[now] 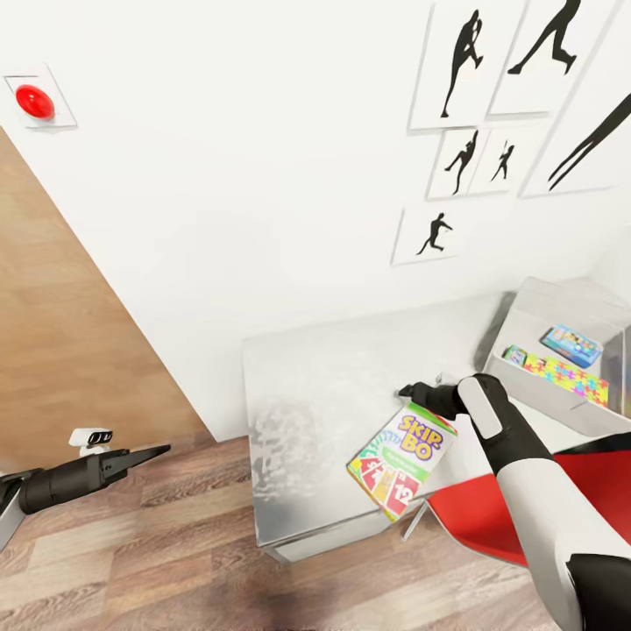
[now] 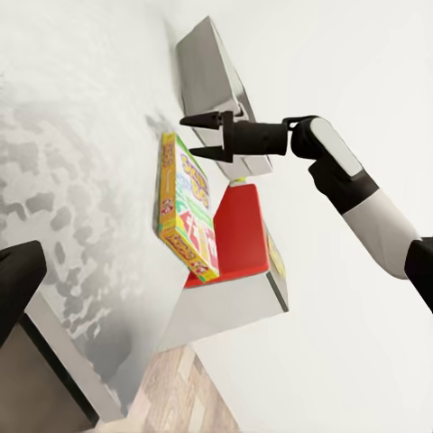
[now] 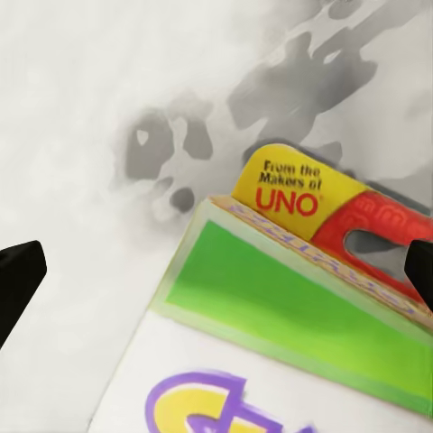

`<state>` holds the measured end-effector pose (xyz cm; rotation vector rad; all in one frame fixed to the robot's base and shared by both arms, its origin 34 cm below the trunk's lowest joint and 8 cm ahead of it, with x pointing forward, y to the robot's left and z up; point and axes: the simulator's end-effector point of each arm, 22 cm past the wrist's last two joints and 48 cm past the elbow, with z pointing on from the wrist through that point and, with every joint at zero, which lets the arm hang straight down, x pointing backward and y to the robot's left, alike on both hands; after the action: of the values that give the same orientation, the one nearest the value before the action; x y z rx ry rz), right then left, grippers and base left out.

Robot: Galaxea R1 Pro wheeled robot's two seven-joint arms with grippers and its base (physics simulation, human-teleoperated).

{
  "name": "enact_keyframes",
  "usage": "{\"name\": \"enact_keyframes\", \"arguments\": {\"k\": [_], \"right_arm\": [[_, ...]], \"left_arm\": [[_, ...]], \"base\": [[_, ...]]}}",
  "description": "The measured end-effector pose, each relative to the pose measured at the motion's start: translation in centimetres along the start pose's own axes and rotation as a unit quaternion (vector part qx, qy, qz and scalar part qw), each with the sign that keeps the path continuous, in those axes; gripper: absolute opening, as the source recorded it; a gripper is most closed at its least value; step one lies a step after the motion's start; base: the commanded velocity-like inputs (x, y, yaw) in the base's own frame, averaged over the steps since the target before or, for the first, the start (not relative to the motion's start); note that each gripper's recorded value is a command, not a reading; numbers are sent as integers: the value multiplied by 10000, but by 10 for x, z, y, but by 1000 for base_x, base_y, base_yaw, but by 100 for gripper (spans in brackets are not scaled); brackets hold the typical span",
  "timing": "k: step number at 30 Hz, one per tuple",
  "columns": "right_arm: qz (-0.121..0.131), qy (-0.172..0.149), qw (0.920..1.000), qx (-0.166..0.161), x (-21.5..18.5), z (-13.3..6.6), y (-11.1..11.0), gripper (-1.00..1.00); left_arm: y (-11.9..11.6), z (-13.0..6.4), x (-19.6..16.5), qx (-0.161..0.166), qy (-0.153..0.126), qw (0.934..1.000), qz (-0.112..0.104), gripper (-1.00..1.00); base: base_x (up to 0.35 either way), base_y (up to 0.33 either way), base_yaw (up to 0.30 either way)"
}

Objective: Put all the toys in the child's room - the three board games (two on the bed and one on the table), the two jigsaw puzzles on the table, and the tennis ball on the table - inside the toy box on the table in the child's room.

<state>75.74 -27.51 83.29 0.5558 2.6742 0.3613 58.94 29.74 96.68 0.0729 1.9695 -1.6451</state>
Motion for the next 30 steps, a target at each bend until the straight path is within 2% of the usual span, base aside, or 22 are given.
{"name": "enact_keyframes", "arguments": {"k": [15,18,22,30], "right_arm": [[-30,-28,10000,6,-1,6,-2,100],[8,-18,10000,-39,-1,7,0,100],[110,193,9997,22,15,16,-8,100],[114,193,9997,23,15,16,-9,100]], "left_arm": [[9,1,6,-34,27,9999,-93,100],[10,1,6,-36,28,9999,-101,100],[10,1,6,-37,28,9999,-98,100],[10,1,6,-36,28,9999,-103,100]], "base": [[-4,0,0],[-171,0,0],[-178,0,0],[-130,0,0]]}}
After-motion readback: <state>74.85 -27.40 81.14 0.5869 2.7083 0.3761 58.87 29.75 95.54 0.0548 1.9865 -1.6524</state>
